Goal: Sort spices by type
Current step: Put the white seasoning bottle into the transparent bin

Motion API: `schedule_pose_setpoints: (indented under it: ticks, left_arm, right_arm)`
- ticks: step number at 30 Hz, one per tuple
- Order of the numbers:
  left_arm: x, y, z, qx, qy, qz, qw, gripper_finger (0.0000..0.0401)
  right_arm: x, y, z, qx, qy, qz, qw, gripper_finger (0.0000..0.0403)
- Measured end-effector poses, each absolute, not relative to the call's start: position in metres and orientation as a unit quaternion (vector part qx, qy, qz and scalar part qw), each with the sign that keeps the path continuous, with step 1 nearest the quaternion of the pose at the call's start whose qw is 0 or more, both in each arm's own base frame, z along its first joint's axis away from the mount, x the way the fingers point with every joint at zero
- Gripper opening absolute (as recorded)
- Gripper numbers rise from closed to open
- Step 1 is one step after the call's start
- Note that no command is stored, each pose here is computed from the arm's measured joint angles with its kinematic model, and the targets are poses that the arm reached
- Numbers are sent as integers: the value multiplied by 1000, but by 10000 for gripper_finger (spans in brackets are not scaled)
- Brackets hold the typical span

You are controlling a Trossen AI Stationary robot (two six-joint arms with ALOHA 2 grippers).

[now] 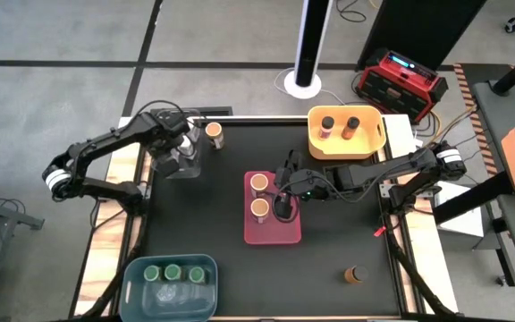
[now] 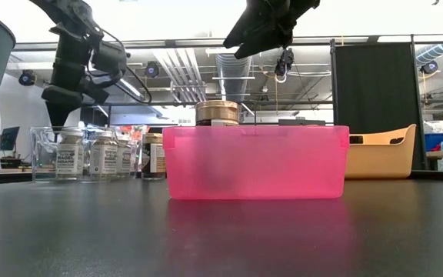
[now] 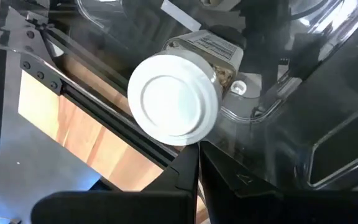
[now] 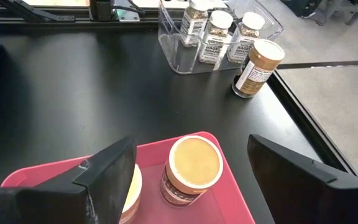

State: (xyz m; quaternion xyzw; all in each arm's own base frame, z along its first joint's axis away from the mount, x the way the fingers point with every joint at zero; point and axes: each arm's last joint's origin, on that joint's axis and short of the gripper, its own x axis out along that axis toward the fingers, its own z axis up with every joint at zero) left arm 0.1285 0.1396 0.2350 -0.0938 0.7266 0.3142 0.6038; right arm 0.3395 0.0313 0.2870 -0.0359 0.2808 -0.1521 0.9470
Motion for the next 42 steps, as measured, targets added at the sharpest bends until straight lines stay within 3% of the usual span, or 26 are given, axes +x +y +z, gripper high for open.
schedule_pose_setpoints:
  ticks: [11, 18, 21, 31, 42]
  left_arm:
    - [129, 139, 254, -112, 720, 331, 599, 0]
    - [149, 150, 267, -107, 638, 333, 686, 0]
    - [156, 156, 266, -103, 616, 341, 703, 0]
    - [165, 166, 248, -105, 650, 350, 667, 0]
    - [164, 163, 250, -102, 651, 343, 669, 0]
  right_arm:
    - [339, 31, 287, -36, 281, -152, 947, 302]
    - [340, 31, 287, -36, 280, -152, 947, 311]
    - [340, 31, 287, -35, 279, -152, 947, 306]
    - [340, 31, 287, -36, 280, -152, 947, 295]
    - [340, 31, 287, -36, 281, -152, 947, 311]
